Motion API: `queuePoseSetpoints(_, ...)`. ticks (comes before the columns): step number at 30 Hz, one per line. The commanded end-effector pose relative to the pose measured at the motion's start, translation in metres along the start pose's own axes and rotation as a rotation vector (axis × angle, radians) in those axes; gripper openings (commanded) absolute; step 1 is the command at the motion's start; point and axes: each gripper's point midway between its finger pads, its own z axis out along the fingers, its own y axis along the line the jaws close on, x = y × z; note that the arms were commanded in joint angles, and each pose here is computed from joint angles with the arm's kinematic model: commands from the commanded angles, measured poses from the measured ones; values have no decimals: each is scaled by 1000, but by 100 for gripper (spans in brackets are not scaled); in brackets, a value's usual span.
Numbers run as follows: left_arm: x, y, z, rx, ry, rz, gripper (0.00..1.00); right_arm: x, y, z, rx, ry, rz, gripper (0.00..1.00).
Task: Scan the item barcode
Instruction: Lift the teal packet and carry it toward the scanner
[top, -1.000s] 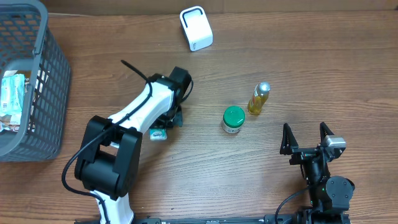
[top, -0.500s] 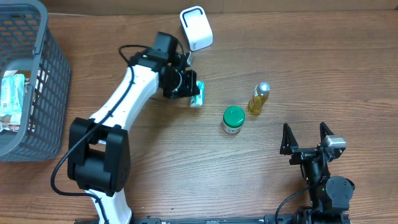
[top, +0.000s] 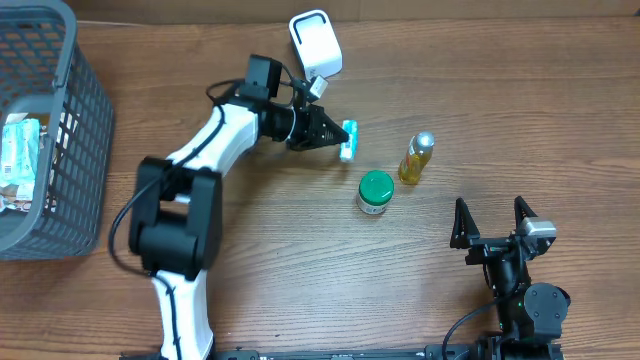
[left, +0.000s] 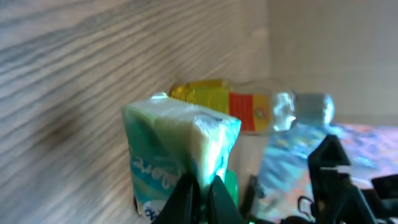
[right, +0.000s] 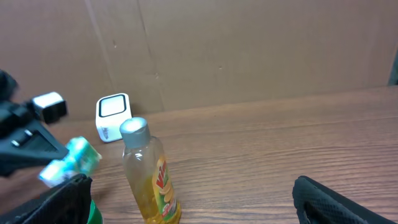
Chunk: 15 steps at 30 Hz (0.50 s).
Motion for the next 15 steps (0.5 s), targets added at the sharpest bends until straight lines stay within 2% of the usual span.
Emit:
queuePoseSetpoints(1, 13, 2, 12, 135, 69, -120, 4, 2, -1, 0, 4, -1, 4, 100)
queuePoseSetpoints(15, 11, 37, 36, -84, 27, -92, 4, 2, -1, 0, 4, -1, 4, 100)
